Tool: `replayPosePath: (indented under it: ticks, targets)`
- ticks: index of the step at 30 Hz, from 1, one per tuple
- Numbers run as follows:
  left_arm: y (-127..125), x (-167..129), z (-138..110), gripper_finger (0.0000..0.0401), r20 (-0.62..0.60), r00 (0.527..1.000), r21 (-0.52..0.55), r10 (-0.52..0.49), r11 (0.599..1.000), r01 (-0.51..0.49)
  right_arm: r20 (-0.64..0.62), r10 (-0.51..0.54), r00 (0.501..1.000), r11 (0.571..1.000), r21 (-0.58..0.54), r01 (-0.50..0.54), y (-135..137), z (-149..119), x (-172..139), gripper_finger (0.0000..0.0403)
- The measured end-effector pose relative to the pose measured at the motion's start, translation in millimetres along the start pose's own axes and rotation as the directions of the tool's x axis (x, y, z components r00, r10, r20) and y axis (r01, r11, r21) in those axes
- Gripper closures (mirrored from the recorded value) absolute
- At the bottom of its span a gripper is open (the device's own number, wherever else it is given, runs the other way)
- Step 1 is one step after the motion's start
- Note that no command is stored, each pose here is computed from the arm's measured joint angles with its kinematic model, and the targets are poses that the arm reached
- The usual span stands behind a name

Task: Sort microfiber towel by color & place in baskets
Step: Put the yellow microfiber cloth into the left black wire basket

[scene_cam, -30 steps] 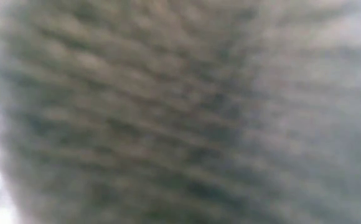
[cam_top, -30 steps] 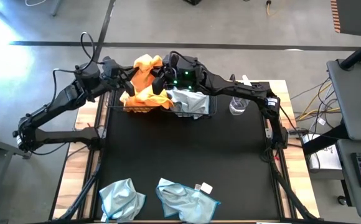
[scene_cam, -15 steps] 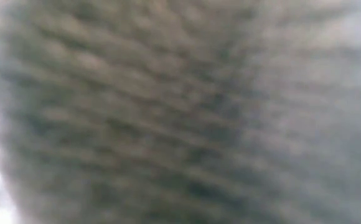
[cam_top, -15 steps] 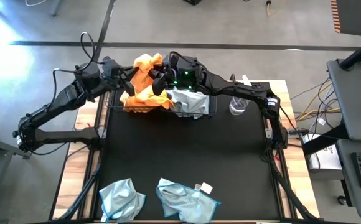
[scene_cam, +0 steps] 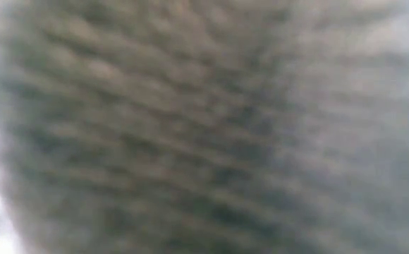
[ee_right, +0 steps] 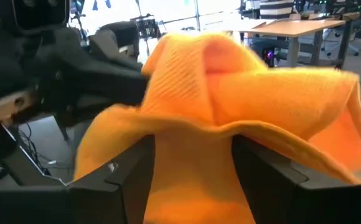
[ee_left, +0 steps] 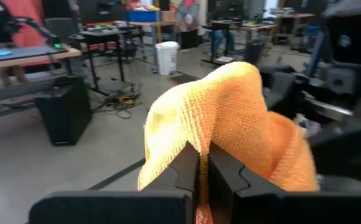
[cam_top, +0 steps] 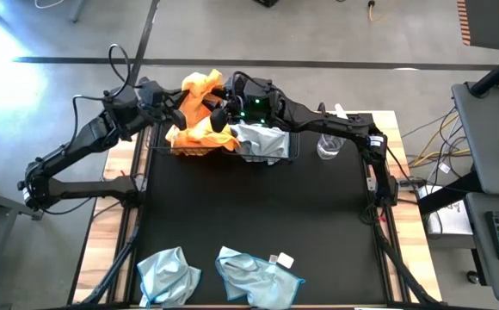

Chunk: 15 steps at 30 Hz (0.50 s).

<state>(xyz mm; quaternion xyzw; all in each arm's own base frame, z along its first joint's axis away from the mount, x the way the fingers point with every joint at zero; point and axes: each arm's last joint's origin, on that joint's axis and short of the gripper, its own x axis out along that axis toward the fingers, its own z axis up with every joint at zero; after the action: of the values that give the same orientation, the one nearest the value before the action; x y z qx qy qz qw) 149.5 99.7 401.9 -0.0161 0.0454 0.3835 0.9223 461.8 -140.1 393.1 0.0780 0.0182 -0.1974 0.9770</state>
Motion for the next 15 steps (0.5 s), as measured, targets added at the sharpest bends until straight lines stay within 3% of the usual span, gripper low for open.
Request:
replayPosePath:
  ticks: [9,15]
  targets:
    - [14,-11,3,0.0400,0.021,0.996,0.024,0.081,0.996,-0.082,-0.097,-0.015,0.995,1.000,-0.008,0.014,-1,-9,0,0.0195]
    - [29,-16,-2,0.0400,-0.036,0.985,0.030,0.167,0.986,-0.166,-0.108,-0.015,0.994,1.000,-0.010,0.015,-1,-11,-1,0.0195]
